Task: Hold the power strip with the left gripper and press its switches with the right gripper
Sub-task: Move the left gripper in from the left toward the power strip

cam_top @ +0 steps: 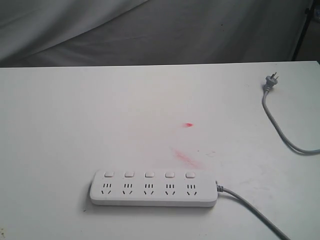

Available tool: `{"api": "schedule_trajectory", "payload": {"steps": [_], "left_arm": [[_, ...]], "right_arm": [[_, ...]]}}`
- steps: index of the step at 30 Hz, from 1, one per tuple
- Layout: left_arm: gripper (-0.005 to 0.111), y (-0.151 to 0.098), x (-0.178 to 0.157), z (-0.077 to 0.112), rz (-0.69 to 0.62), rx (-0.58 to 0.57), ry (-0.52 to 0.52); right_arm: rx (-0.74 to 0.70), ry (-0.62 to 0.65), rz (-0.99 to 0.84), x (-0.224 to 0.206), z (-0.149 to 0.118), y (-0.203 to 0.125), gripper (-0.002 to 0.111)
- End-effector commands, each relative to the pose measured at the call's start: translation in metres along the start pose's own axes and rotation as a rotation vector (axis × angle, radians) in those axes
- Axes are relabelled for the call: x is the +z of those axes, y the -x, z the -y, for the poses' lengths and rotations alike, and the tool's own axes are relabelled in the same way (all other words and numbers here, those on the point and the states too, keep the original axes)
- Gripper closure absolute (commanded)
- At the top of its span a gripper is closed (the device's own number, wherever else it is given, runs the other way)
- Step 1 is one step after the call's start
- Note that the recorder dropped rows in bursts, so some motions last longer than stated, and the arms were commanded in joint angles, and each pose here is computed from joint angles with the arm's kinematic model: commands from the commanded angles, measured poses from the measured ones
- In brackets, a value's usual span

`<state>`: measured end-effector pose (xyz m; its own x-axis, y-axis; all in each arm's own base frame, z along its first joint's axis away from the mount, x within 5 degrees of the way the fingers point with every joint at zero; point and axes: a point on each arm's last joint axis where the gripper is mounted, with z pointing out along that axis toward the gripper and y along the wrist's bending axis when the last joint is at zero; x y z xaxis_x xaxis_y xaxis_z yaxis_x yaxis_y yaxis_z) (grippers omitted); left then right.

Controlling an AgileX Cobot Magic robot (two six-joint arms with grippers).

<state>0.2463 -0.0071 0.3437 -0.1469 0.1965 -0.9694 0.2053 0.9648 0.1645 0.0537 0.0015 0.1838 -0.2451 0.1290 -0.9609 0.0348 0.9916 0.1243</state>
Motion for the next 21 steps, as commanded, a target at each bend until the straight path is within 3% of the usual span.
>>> {"api": "schedule_trajectory", "payload": {"steps": [1,8,13,21], "left_arm": [[0.106,-0.009,0.012,0.005,-0.031,0.021,-0.072],[0.106,-0.02,0.027,0.02,-0.042,0.008,-0.266],[0.106,-0.037,0.034,0.025,-0.101,0.078,-0.409],[0.106,-0.064,0.037,0.006,-0.158,0.078,-0.555]], "right_arm": [[0.001,0.002,0.007,0.0,0.0,0.0,0.108],[0.001,0.002,0.007,0.0,0.0,0.0,0.108],[0.001,0.002,0.007,0.0,0.0,0.0,0.108],[0.001,0.002,0.007,0.0,0.0,0.0,0.108]]}}
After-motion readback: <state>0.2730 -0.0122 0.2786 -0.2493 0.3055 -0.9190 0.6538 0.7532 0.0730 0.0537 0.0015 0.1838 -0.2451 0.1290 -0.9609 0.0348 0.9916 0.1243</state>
